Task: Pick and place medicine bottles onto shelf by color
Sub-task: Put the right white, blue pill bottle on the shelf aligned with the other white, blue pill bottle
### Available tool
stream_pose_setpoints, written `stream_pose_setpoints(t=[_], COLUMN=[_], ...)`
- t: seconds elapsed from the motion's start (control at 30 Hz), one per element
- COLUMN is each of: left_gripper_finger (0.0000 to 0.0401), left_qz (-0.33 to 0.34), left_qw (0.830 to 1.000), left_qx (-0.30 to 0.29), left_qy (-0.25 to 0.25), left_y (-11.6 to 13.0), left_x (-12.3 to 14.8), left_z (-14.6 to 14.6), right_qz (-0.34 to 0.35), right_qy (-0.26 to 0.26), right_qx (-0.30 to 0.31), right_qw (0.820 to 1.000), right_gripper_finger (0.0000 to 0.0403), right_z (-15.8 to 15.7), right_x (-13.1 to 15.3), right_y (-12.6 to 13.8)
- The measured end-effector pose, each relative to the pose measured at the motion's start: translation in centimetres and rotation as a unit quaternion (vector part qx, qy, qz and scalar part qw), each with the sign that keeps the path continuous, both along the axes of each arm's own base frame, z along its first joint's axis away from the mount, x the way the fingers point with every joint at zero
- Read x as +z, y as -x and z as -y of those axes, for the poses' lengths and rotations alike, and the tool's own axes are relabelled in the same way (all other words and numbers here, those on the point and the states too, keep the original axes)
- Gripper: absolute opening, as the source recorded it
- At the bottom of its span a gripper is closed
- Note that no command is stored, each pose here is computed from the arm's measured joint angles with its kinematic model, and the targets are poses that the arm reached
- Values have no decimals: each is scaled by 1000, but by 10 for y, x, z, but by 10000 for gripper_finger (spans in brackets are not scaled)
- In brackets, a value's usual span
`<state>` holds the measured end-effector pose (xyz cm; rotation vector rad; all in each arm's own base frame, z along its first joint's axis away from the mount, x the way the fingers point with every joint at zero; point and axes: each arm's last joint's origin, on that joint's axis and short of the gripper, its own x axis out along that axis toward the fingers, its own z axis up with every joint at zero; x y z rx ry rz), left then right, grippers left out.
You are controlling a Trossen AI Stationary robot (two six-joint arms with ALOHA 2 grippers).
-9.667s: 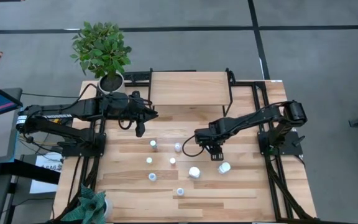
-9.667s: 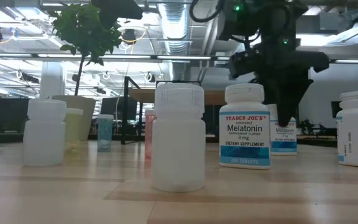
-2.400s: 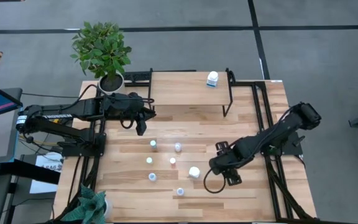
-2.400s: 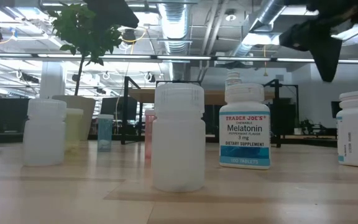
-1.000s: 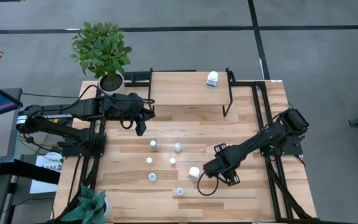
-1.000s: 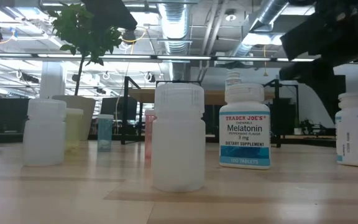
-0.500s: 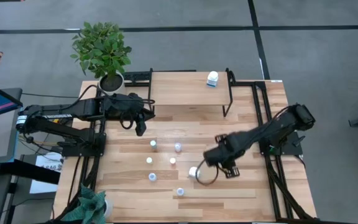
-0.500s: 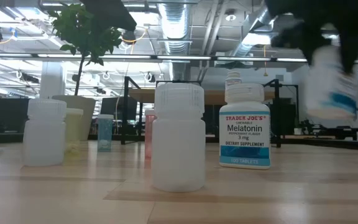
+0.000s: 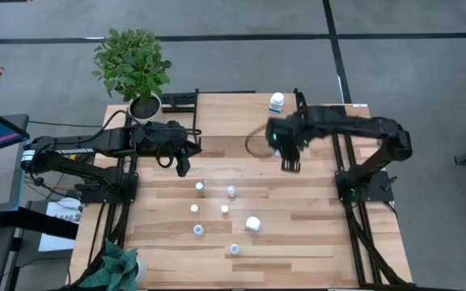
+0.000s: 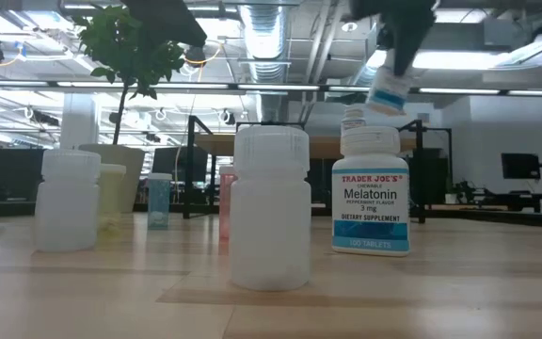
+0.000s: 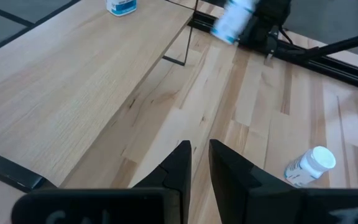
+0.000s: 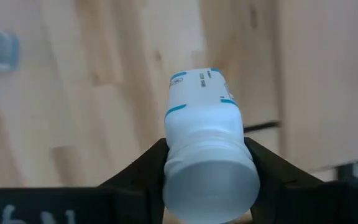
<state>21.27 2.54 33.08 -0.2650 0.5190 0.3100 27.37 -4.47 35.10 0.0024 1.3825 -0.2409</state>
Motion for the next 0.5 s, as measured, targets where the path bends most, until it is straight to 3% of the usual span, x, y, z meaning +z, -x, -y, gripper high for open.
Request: stream_pose_setpoints(t=[0.3,0.5], left_gripper_finger=[43,43], left_qz=[0,-1], left_qw=[1000,1000], left_qx=[0,-2], left_qy=[0,-4], left_y=[0,0], left_x=[0,0], left_z=[0,0], right_qz=[-25,-45], right_qy=[13,10], right_qx=[-26,-20], right_qw=[999,999], right_gripper_finger=[183,174], right_z=[77,113], right_x=[11,2], right_y=[-5,-7])
